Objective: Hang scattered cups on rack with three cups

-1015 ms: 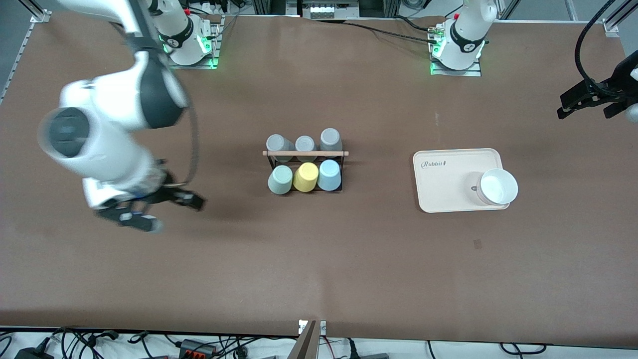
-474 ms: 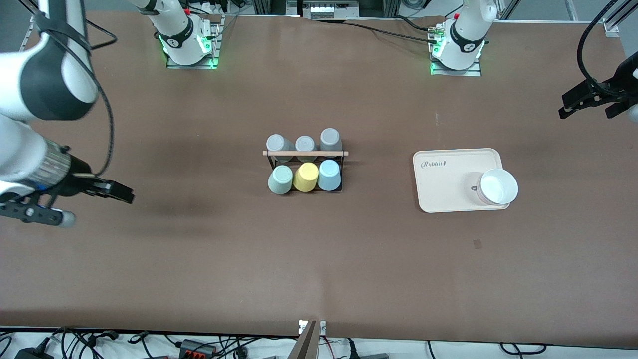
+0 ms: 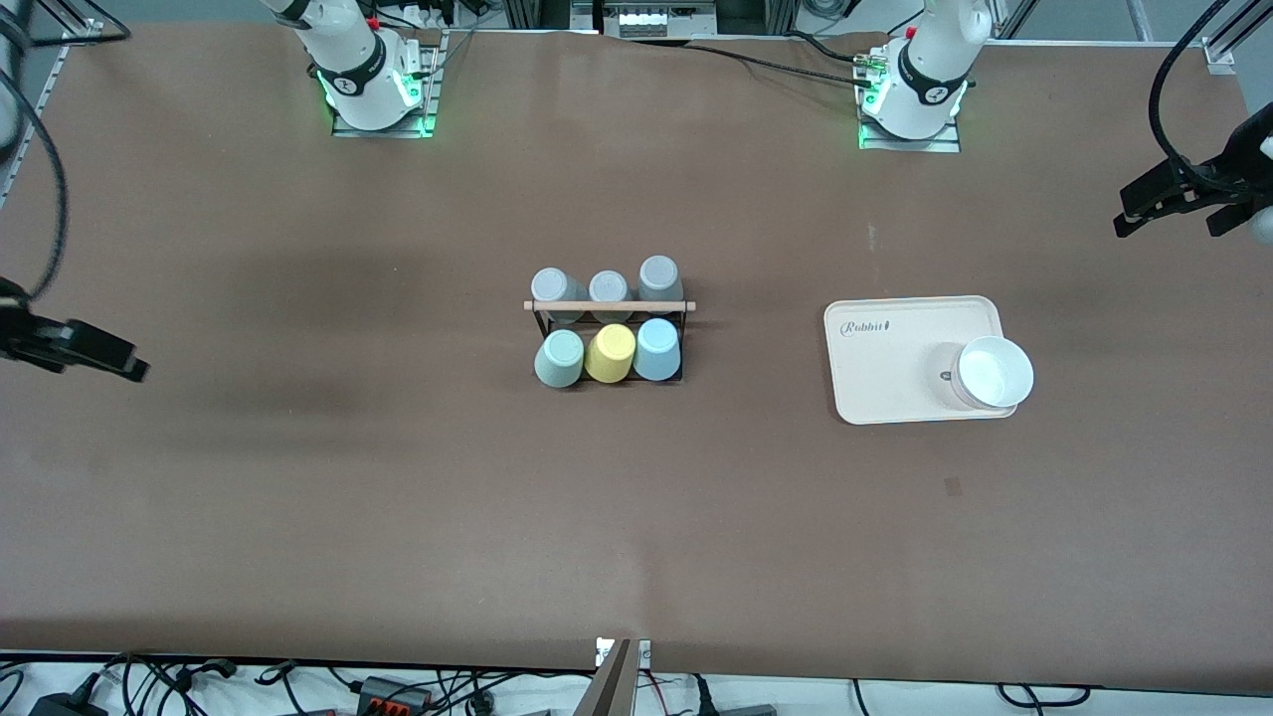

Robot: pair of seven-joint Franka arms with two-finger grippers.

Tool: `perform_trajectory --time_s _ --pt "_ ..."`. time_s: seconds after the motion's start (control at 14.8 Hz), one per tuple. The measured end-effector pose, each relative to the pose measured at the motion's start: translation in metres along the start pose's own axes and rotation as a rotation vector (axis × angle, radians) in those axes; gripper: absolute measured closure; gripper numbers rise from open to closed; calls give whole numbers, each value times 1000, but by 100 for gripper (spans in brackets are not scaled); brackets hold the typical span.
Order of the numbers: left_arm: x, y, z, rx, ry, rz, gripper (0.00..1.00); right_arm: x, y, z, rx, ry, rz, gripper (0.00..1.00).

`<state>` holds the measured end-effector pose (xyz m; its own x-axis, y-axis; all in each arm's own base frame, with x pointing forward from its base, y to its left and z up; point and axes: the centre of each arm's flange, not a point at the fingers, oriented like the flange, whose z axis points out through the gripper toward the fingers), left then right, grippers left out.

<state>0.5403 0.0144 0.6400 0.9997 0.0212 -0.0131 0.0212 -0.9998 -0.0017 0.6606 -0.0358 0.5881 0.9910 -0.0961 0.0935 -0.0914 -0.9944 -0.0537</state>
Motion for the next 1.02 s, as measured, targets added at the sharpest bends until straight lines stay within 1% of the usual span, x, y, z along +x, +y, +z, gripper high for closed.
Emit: perform_trajectory --time_s 0.14,0.47,0.68,0.88,1.02 --pt "0 0 0 -1 0 7 0 -3 -3 -8 -29 8 -46 0" --pt "0 0 0 -1 0 22 0 -14 -5 -4 -39 -19 -73 0" --pt "0 0 0 -1 0 22 0 -33 -2 2 -45 -37 -76 0" --pt "0 0 0 -1 -1 22 0 -58 1 12 -55 -34 -80 0" --pt "0 0 0 -1 -1 23 0 -74 2 17 -55 -46 -81 0"
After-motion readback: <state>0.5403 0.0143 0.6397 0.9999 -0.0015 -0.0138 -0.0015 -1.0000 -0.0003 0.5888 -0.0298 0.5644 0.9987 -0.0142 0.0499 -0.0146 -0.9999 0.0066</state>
